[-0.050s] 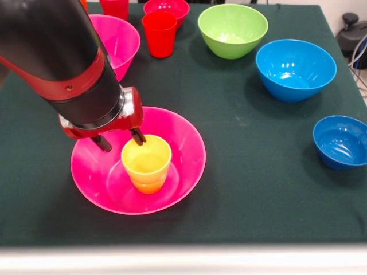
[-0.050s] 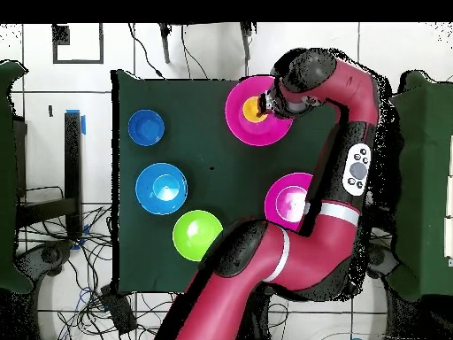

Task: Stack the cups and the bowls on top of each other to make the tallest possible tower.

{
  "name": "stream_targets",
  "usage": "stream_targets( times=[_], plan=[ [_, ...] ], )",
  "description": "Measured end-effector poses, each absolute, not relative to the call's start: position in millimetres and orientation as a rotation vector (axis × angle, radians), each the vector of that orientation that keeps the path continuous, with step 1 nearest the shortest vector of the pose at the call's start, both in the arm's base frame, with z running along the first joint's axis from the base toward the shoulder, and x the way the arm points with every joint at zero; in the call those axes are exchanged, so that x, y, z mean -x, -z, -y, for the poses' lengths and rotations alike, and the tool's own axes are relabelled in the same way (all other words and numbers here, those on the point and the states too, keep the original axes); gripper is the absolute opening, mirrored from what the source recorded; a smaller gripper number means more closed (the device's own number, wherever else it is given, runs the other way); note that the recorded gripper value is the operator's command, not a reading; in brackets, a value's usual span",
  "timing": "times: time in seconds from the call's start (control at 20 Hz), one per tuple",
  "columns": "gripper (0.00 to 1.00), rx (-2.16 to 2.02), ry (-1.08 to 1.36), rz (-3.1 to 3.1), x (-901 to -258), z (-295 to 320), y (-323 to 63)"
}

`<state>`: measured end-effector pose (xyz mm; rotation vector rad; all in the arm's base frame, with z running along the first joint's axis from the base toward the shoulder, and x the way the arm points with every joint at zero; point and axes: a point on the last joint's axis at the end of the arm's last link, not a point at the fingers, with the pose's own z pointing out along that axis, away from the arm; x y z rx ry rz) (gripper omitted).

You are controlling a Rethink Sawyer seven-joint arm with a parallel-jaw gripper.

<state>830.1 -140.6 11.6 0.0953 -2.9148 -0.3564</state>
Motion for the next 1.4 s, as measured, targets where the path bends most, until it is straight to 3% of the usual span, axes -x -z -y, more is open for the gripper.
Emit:
stream_targets(
  times=[0.9,1.4],
  plan=[
    [1.00,-0.144,0.342,2.856,-822.0,131.7,-53.2],
    [1.00,-0.215,0.206,2.821,-735.5,103.0,-123.3]
  ],
)
